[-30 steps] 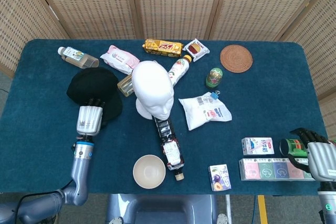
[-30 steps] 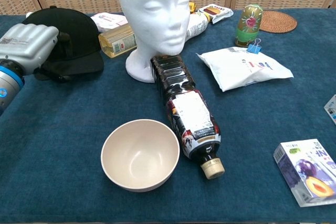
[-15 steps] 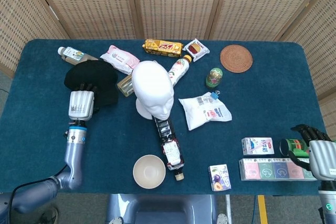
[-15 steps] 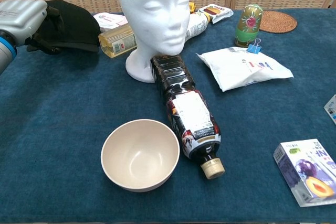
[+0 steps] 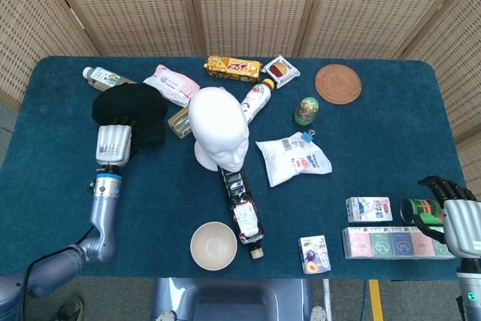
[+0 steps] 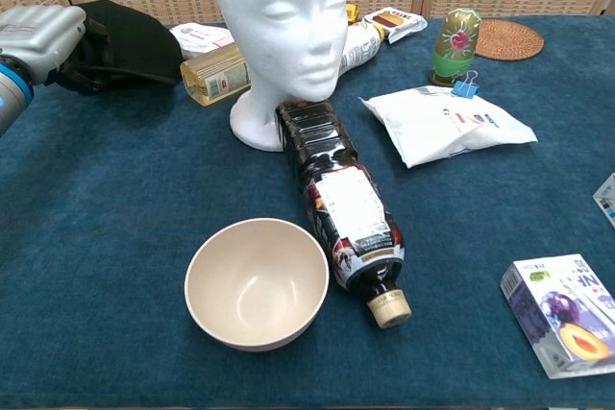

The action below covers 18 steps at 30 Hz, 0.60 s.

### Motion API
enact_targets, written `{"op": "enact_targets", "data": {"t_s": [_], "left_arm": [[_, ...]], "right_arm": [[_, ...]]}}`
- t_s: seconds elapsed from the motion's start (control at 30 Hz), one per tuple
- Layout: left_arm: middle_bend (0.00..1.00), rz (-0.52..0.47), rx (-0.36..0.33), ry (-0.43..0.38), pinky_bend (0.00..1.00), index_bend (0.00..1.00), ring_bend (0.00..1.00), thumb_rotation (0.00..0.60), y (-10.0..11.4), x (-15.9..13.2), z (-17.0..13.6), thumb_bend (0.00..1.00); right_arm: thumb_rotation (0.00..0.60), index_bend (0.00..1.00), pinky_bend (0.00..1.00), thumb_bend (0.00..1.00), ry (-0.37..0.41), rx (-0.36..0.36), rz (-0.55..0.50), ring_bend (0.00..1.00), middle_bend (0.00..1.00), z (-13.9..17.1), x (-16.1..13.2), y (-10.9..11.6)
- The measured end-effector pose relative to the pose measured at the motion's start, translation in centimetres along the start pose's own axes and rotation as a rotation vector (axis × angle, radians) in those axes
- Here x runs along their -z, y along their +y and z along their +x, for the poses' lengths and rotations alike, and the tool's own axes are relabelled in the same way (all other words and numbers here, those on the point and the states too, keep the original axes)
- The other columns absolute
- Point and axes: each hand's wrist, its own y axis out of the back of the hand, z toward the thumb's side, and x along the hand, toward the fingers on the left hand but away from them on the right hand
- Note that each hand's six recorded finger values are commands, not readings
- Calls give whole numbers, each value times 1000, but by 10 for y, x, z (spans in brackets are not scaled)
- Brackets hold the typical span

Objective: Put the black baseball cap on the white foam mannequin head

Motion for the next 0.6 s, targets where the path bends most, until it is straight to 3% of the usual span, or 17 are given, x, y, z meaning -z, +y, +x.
{"op": "enact_targets", "data": {"t_s": [0.27,0.47,0.6], "left_arm": [[551,-34,-58,-7,771,770,532,600,18,11,-1,609],[565,-66,-153,-28,776,781,543,600,43,24,-3,592],[567,-88,-258,-46,776,782,545,600,75,34,-4,583]], "right_arm": [[600,287,321,242,1,1,-1,278,278,0,-1,1],[600,287,321,241,7,0,-8,277,279,-2,-2,-1],[600,287,321,240,13,1,-12,278,279,-3,-3,-1]]}}
